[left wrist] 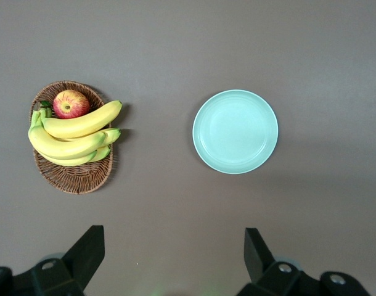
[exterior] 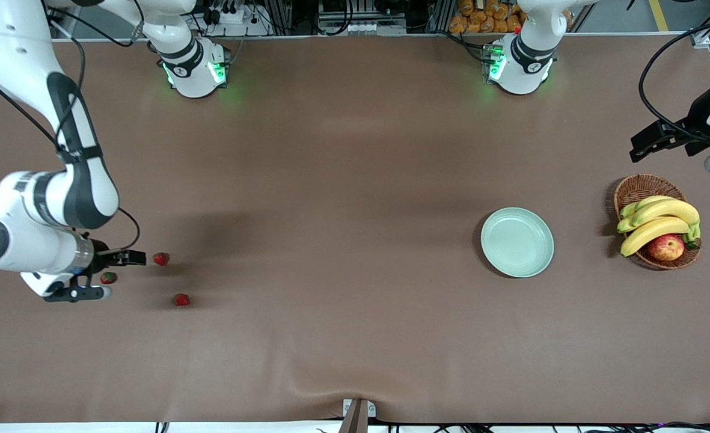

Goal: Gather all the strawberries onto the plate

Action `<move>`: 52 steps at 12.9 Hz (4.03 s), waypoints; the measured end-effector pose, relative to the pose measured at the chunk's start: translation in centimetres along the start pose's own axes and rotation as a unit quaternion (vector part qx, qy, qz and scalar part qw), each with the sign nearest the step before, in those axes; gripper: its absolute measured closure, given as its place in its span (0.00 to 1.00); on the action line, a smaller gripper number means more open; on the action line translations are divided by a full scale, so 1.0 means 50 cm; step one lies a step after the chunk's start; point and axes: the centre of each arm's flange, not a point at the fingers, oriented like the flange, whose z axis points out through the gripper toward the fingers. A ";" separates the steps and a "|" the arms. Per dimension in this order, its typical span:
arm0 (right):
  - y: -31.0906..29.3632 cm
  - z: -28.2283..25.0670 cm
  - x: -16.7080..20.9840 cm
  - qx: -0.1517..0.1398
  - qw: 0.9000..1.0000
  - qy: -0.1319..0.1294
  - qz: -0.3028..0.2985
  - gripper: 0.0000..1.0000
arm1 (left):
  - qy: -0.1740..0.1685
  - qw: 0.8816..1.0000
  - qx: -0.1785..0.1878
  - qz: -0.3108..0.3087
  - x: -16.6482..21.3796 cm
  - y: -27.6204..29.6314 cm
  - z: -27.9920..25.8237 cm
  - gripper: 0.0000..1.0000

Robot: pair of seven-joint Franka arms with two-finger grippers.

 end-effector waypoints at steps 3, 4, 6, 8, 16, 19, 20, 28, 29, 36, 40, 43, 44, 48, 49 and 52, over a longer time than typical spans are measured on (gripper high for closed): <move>0.001 0.082 0.011 0.002 0.999 -0.009 -0.035 0.00 | 0.000 1.000 0.000 0.000 0.000 0.000 0.000 0.00; 0.001 0.099 0.009 0.003 0.999 -0.016 -0.044 0.00 | 0.000 1.000 0.000 0.000 0.000 0.000 0.000 0.00; -0.006 0.129 -0.004 0.006 0.998 -0.031 -0.054 0.00 | 0.000 1.000 0.000 0.000 0.000 0.000 0.000 0.00; -0.032 0.158 -0.015 0.007 0.997 -0.034 -0.065 0.00 | 0.000 1.000 0.000 0.000 0.000 0.000 0.001 0.00; -0.045 0.206 -0.035 0.002 0.997 -0.021 -0.069 0.00 | -0.006 1.000 0.000 -0.015 0.004 -0.034 0.012 0.00; -0.033 0.210 -0.039 0.003 0.997 -0.024 -0.068 0.05 | -0.009 1.000 0.000 -0.014 0.004 -0.032 0.017 0.00; -0.030 0.212 -0.041 0.003 0.997 -0.025 -0.069 0.06 | -0.009 1.000 0.000 -0.013 0.005 -0.029 0.018 0.00; -0.030 0.212 -0.046 0.004 0.997 -0.029 -0.075 0.69 | -0.009 1.000 0.000 -0.011 0.006 -0.026 0.020 0.00; -0.032 0.205 -0.046 0.005 0.997 -0.030 -0.077 0.69 | -0.009 1.000 0.000 -0.013 0.007 -0.028 0.020 0.00; -0.153 0.038 -0.037 0.013 0.992 0.004 -0.125 0.69 | -0.009 1.000 -0.001 -0.015 0.012 -0.035 0.025 0.00; -0.272 -0.090 -0.034 0.018 0.984 0.048 -0.172 0.69 | -0.010 1.000 -0.001 -0.021 0.017 -0.047 0.033 0.00; -0.350 -0.157 -0.042 0.023 0.977 0.074 -0.200 0.69 | -0.013 1.000 -0.002 -0.021 0.024 -0.048 0.049 0.00; -0.365 -0.178 -0.046 0.023 0.975 0.082 -0.206 0.69 | -0.013 1.000 -0.002 -0.021 0.025 -0.048 0.051 0.00; -0.435 -0.241 -0.070 0.026 0.966 0.105 -0.233 0.69 | -0.005 1.000 -0.003 -0.018 0.029 -0.041 0.053 0.00; -0.455 -0.255 -0.075 0.028 0.964 0.110 -0.241 0.69 | -0.004 1.000 -0.003 -0.017 0.030 -0.040 0.057 0.00; -0.507 -0.295 -0.089 0.032 0.957 0.123 -0.262 0.69 | -0.003 1.000 -0.003 -0.016 0.031 -0.036 0.064 0.00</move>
